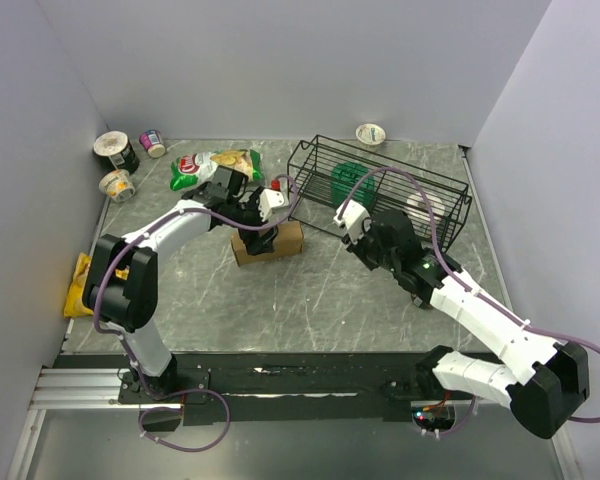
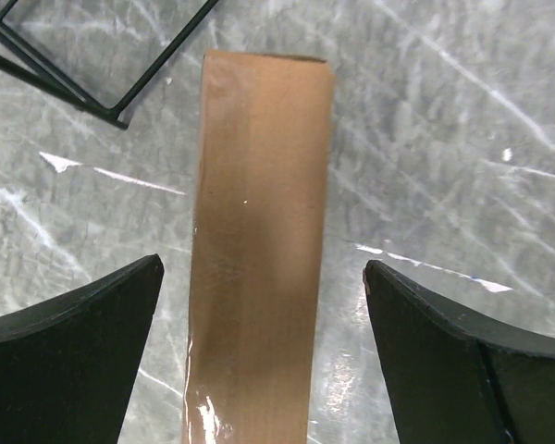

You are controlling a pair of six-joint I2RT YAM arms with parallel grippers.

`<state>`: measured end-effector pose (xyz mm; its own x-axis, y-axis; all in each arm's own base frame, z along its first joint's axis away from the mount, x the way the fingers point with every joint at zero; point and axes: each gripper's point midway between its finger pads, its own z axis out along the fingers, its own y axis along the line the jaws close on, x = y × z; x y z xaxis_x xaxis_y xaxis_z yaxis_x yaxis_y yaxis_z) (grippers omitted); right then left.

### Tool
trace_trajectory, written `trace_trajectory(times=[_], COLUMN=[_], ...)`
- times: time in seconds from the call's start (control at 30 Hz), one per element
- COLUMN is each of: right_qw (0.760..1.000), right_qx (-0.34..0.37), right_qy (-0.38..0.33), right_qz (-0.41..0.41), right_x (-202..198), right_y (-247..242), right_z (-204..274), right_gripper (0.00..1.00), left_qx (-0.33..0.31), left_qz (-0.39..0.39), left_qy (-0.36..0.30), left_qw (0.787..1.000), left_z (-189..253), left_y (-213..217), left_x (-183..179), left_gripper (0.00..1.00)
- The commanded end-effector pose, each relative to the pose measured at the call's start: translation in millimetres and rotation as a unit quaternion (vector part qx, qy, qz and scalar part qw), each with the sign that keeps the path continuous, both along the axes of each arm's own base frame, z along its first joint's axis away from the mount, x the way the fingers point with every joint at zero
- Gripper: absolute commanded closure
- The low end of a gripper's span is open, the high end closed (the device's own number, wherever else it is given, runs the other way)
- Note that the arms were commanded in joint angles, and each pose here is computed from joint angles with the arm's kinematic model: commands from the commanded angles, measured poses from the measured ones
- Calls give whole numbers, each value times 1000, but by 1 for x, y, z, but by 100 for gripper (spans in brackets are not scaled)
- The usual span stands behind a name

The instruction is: Unpack the express box

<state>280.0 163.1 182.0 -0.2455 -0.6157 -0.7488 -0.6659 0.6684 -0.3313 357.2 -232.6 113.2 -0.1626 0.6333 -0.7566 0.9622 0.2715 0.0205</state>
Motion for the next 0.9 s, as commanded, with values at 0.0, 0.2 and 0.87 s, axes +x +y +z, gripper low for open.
trace_trajectory(times=[0.0,0.2,0.87], right_qw=[999,996,983], right_qx=[39,87,181], right_qy=[-33,-32,-36], right_qz=[-7,-18,-5], right_x=[5,13,40], right_y=[4,18,82], right_z=[21,43,94], right_gripper=[100,100,100], left_qx=[8,19,-20], left_qz=[10,-12,102], left_qy=[-36,-41,-39], left_qw=[999,999,994], left_z=[1,0,-1], left_y=[0,2,20], left_x=[14,3,-27], left_gripper=[3,5,32])
